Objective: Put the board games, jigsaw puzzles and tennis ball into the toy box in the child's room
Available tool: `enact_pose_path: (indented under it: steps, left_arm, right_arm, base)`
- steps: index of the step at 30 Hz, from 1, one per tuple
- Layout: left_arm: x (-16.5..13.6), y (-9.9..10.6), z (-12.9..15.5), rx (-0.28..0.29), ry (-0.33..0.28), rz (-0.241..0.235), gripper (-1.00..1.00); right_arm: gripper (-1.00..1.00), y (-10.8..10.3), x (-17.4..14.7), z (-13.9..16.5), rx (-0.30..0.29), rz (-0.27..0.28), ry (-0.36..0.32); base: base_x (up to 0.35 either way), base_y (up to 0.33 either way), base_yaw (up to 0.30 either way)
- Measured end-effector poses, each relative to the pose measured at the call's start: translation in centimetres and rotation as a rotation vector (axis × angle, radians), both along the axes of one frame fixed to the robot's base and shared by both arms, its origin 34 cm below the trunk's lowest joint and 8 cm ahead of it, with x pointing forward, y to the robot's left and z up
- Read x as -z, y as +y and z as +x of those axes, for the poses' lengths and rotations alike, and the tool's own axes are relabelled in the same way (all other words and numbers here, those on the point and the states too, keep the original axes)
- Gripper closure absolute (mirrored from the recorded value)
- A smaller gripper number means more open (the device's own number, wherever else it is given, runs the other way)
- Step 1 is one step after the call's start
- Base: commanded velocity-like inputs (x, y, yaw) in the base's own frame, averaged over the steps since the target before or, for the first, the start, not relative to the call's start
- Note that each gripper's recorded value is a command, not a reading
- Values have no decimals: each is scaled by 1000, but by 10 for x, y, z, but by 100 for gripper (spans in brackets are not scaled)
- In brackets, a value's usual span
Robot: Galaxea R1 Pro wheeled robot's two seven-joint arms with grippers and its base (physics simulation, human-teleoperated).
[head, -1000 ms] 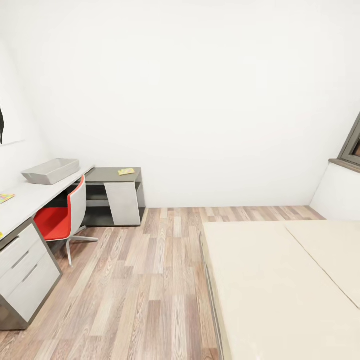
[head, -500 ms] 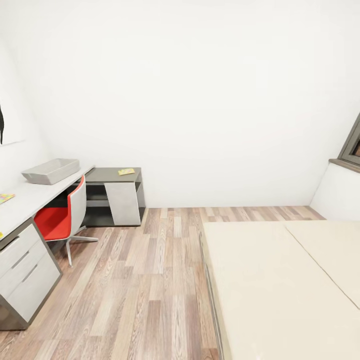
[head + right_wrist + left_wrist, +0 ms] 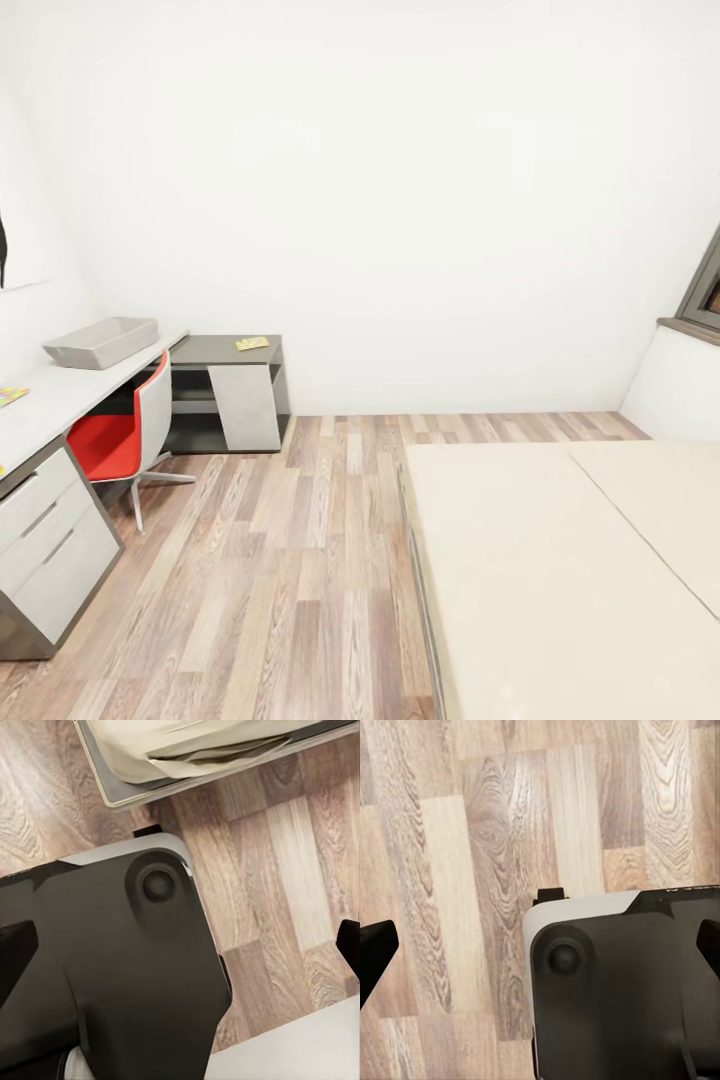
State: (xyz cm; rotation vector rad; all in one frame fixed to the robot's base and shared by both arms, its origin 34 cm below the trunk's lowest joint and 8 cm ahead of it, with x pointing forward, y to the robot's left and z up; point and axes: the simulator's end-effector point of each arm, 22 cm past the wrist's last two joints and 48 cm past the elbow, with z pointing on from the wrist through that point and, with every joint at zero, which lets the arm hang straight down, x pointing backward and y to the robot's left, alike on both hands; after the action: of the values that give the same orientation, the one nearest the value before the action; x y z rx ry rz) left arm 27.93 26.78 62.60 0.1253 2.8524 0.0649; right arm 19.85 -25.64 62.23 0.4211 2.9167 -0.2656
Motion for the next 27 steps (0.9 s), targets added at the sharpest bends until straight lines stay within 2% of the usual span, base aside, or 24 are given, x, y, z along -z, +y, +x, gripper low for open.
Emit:
enact_pose_path:
  steps: [27]
  left_arm:
    - [1,-2,-6,0,8,-3,-100]
  right_arm:
    - [-100,0,0,0,-2,-1,0]
  base:
    - [0,-287,0]
